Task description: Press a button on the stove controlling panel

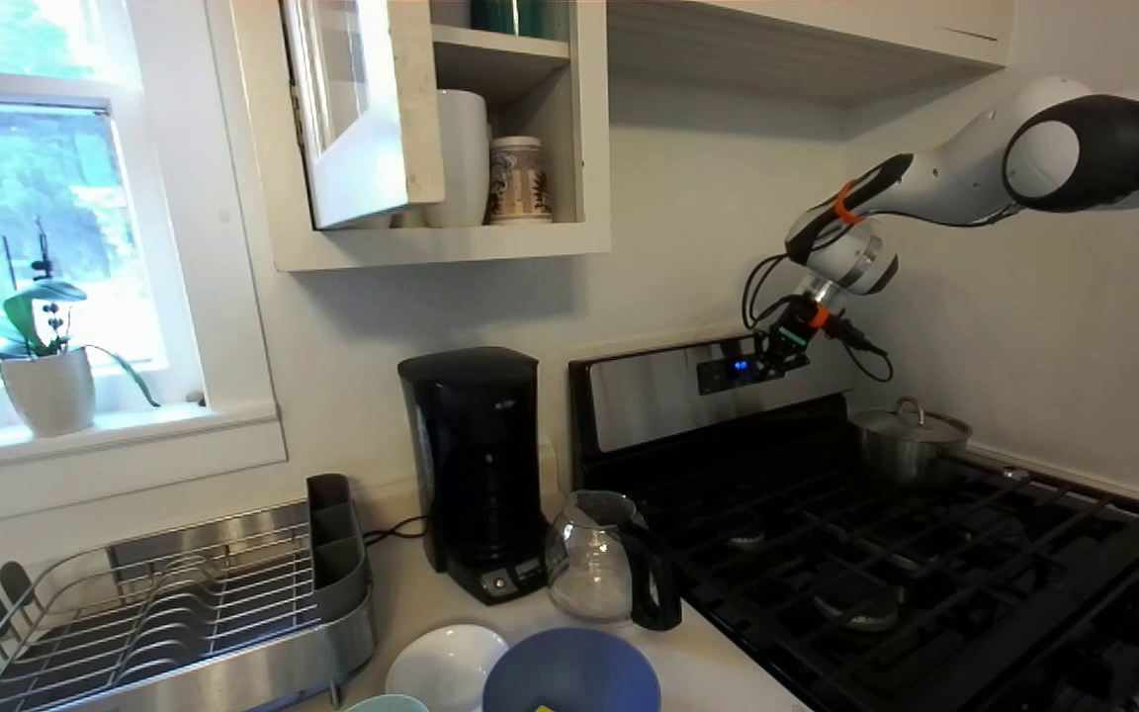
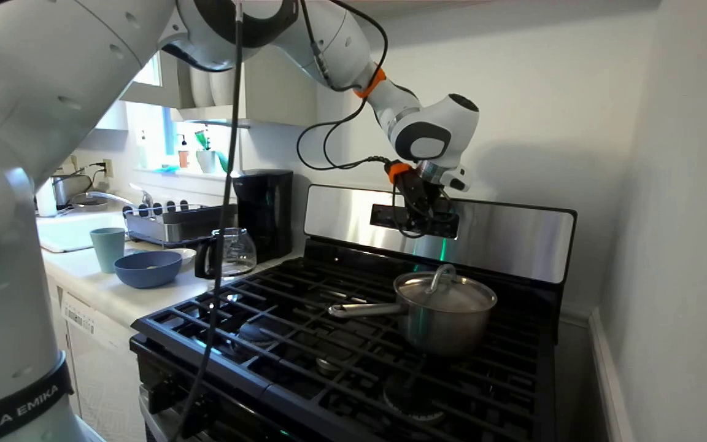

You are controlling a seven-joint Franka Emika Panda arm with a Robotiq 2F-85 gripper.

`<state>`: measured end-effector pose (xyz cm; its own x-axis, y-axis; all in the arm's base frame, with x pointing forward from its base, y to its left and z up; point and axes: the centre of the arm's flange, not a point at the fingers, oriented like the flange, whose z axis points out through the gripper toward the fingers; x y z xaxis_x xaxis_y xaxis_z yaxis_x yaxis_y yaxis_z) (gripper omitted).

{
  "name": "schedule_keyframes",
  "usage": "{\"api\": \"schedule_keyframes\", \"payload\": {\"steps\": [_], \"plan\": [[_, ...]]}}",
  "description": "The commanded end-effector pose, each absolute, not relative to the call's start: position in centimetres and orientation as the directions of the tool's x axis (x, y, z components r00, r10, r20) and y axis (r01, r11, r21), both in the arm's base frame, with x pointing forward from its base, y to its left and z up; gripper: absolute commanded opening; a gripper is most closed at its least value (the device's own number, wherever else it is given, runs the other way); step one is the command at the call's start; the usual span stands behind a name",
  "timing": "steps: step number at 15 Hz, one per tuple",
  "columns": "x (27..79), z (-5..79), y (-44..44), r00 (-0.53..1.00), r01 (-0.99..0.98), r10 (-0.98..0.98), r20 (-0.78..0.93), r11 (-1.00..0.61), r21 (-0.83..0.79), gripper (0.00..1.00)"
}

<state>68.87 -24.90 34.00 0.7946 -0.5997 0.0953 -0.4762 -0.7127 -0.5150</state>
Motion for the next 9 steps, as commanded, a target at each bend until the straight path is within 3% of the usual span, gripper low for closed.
{"api": "schedule_keyframes", "payload": {"steps": [1,9], "plan": [[70.16,33.78,-25.45,0.770,-0.498,-0.632,0.090,-0.683,-0.535,0.00],[70.76,33.29,-25.76,0.750,-0.509,-0.653,0.100,-0.668,-0.542,0.00]]}}
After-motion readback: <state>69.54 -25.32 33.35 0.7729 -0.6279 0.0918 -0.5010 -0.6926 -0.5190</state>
